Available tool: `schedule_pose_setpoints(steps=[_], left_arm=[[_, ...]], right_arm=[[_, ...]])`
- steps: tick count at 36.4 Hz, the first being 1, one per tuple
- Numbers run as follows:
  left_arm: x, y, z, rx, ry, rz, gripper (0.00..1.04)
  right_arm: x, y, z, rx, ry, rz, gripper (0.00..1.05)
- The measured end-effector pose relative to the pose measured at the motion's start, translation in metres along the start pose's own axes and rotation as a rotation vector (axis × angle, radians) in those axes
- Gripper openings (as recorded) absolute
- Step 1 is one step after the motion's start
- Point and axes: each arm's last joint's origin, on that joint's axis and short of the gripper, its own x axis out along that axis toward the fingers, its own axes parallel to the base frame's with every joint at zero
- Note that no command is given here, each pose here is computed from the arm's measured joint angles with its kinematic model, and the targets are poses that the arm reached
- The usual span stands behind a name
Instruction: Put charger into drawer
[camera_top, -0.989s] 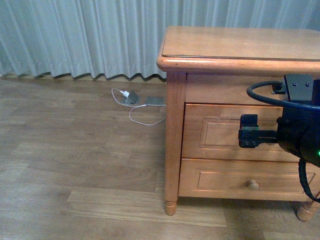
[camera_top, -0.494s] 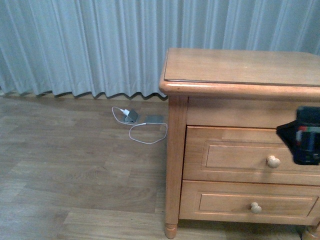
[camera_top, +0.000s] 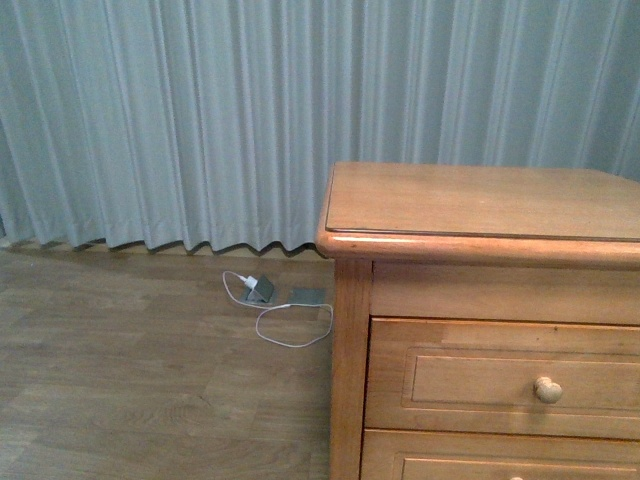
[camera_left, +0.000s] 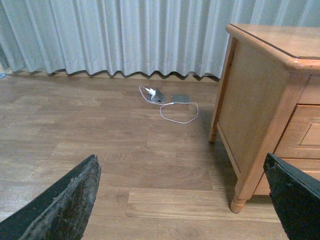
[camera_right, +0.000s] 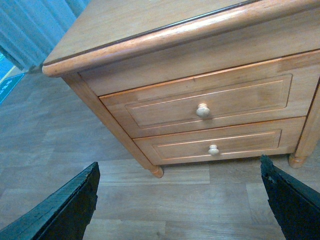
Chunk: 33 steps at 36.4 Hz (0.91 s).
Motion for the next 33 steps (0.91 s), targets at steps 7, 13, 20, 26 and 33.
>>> schedule_pose_setpoints(steps=[7, 13, 20, 26, 33], left_arm=[[0.0, 0.0, 0.0, 0.0, 0.0, 0.0, 0.98], [0.0, 0.0, 0.0, 0.0, 0.0, 0.0, 0.98], [0.0, 0.0, 0.0, 0.0, 0.0, 0.0, 0.98], [0.0, 0.0, 0.0, 0.0, 0.0, 0.0, 0.98], [0.0, 0.0, 0.0, 0.0, 0.0, 0.0, 0.98]], right_arm=[[-0.002, 0.002, -0.016, -0.251, -0.33, -0.136, 0.66], [-0.007, 0.0, -0.028, -0.296, -0.341, -0.145, 0.36], [-0.011, -0.002, -0.038, -0.307, -0.338, -0.147, 0.05], [-0.015, -0.003, -0.045, -0.312, -0.342, -0.147, 0.01], [-0.018, -0.004, -0.051, -0.311, -0.341, -0.147, 0.01]])
